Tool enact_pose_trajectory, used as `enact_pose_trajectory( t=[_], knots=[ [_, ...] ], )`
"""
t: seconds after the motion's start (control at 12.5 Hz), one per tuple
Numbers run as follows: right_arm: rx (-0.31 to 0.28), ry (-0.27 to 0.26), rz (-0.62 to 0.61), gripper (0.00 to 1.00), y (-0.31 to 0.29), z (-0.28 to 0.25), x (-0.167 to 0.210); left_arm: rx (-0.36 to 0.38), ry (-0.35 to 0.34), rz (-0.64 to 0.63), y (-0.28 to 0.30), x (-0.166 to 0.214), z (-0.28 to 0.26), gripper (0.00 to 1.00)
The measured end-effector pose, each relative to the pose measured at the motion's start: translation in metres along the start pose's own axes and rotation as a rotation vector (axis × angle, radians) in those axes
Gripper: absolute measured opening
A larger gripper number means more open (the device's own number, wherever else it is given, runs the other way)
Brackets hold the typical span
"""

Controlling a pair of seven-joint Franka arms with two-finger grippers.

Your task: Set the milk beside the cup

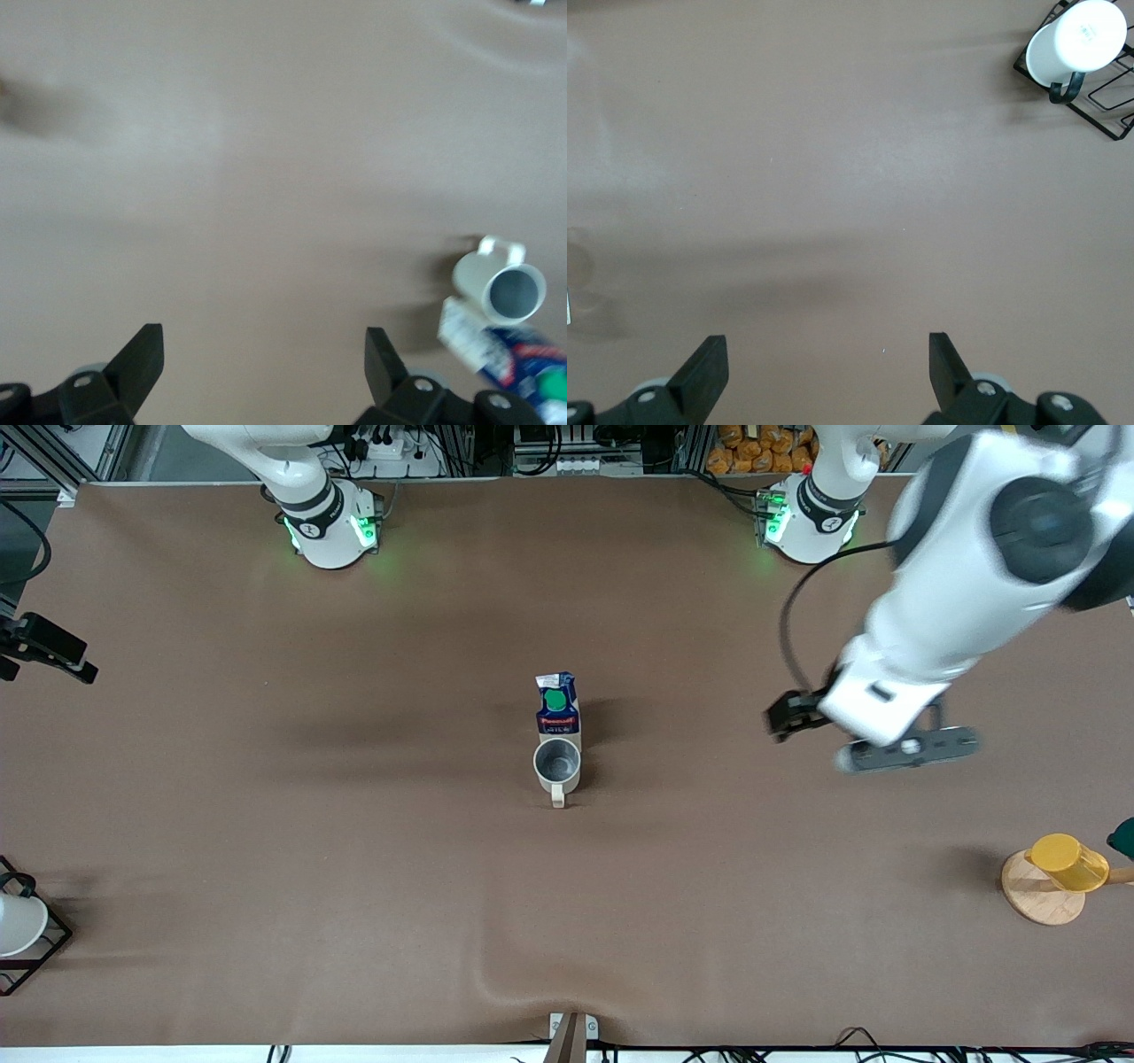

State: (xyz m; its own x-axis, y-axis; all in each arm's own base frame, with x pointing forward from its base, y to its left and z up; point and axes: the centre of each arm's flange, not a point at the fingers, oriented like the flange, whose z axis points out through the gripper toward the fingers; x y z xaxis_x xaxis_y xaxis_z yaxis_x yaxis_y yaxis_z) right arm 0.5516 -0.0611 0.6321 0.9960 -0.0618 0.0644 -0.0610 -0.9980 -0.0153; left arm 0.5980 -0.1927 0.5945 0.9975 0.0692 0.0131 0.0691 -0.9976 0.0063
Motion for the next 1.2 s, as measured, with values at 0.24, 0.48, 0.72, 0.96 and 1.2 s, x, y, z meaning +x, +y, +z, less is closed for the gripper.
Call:
enact_pose_trajectory(
  t=[0.24, 0.48, 0.72, 0.96, 1.2],
  knots=[
    [0.000, -0.002, 0.000, 1.00, 0.000, 0.001, 0.000, 0.051, -0.038, 0.065, -0.060, -0.053, -0.036, 1.00],
    [0.000, -0.003, 0.000, 1.00, 0.000, 0.001, 0.000, 0.052, -0.048, 0.103, -0.118, -0.078, -0.059, 1.00],
    [0.000, -0.003, 0.001, 1.00, 0.000, 0.001, 0.000, 0.050, -0.047, 0.101, -0.128, -0.079, -0.061, 1.00],
    [0.000, -0.003, 0.001, 1.00, 0.000, 0.001, 0.000, 0.048, -0.037, 0.100, -0.128, -0.079, -0.064, 1.00],
    [0.000, -0.005, 0.001, 1.00, 0.001, 0.002, 0.000, 0.046, -0.023, 0.100, -0.128, -0.079, -0.071, 1.00]
  ],
)
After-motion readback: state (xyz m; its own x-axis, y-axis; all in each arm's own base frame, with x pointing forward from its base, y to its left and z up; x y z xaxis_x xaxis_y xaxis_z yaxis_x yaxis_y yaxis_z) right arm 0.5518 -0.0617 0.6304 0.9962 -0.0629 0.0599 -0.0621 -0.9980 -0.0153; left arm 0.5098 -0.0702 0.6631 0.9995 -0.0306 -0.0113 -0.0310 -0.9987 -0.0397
